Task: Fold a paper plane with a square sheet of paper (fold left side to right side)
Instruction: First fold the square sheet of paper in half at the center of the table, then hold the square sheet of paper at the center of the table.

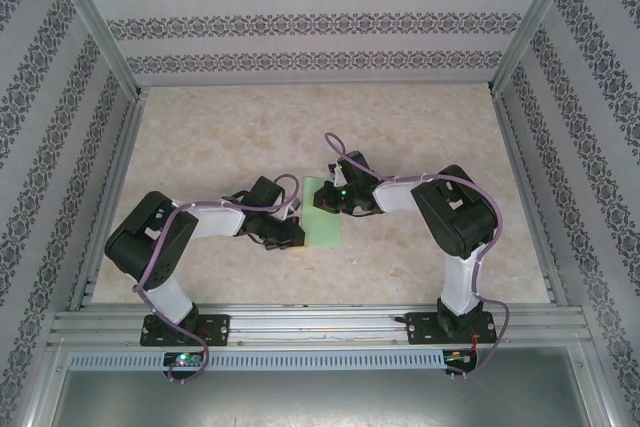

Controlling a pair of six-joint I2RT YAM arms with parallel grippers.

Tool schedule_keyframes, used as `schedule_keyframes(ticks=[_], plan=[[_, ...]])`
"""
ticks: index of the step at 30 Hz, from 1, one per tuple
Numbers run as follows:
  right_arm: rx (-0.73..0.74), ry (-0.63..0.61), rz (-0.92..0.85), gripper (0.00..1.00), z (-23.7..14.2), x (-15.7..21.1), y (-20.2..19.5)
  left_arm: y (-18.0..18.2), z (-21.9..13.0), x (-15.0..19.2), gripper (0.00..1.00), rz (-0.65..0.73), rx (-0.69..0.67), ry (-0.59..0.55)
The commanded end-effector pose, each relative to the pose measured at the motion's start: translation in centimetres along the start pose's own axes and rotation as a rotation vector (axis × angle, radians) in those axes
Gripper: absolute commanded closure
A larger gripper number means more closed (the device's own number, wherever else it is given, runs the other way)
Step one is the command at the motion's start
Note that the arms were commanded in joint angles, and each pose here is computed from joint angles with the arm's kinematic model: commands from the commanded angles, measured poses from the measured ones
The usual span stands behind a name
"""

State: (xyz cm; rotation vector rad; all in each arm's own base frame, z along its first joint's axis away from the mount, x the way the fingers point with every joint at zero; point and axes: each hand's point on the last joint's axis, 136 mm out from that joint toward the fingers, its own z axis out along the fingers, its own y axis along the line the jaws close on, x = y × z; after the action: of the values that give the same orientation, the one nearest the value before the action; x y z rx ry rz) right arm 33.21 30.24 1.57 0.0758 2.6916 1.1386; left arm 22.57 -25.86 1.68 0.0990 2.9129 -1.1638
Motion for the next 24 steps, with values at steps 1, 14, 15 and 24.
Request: schedule_keyframes(ticks=[1, 14, 15, 24], plan=[[0.199, 0.05, 0.056, 1.0, 0.5, 2.2, -5.9, 1.3, -0.1, 3.9, 0.95, -0.077, -0.056, 0.123], [0.188, 0.053, 0.042, 1.0, 0.4, 2.4, -5.4, -2.8, -3.2, -4.7, 0.96, 0.029, 0.013, -0.005], [0.188, 0.053, 0.042, 1.0, 0.4, 2.4, -5.4, -2.6, -3.1, -5.3, 0.96, 0.031, 0.005, -0.008], [0.185, 0.056, 0.042, 1.0, 0.5, 2.4, -5.3, -1.1, -0.8, -7.8, 0.96, 0.037, -0.017, -0.007]])
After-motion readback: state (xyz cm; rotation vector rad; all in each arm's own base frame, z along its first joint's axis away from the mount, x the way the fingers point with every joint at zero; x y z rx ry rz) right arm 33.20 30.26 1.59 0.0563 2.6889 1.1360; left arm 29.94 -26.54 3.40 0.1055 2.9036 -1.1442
